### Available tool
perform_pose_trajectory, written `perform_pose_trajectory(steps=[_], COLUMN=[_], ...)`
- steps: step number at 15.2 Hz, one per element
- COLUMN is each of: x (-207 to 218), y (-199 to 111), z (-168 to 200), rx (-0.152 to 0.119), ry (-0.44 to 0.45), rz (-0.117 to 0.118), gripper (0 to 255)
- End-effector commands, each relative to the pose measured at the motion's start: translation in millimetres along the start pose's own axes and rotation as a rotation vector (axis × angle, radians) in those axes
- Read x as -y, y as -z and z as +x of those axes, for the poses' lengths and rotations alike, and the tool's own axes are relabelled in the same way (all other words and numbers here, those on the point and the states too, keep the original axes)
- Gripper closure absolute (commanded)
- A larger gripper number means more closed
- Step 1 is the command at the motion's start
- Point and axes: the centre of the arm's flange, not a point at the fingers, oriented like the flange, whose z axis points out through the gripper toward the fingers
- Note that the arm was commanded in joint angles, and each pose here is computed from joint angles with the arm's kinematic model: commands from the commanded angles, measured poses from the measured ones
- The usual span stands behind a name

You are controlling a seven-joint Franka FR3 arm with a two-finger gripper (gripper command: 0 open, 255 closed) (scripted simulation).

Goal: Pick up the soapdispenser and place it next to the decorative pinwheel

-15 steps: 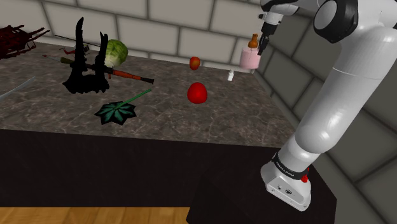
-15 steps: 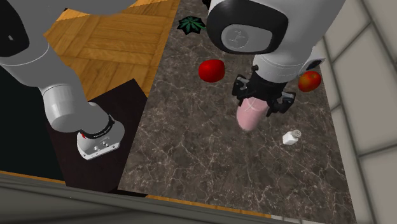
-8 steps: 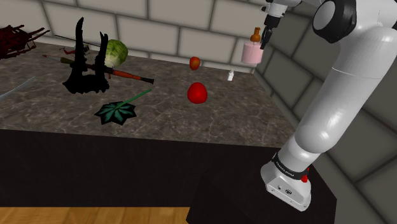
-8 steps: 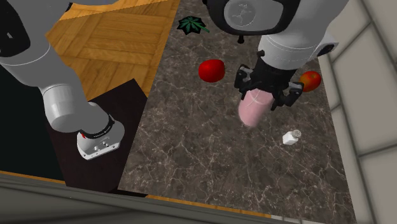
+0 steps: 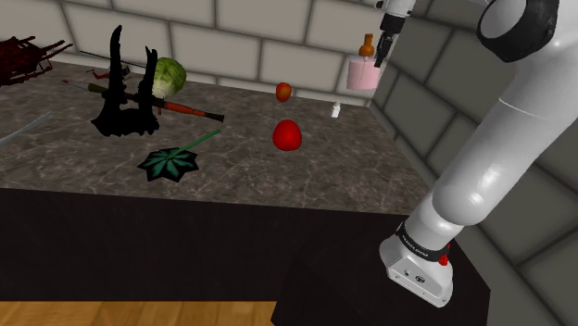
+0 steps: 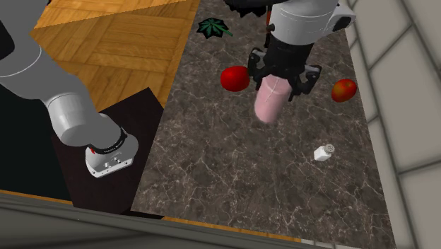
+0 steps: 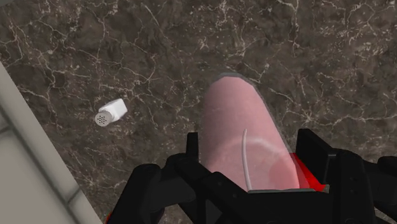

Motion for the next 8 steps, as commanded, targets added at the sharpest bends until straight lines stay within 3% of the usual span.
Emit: perform_pose_trajectory(steps=[1, 8], x=[19.9, 96.6], y=[0.3, 3.4], z=[15.3, 66.7], rx=[0.001, 0.001], ry=[-0.002, -0.002], rz=[-0.001, -0.001], gripper=[255, 255])
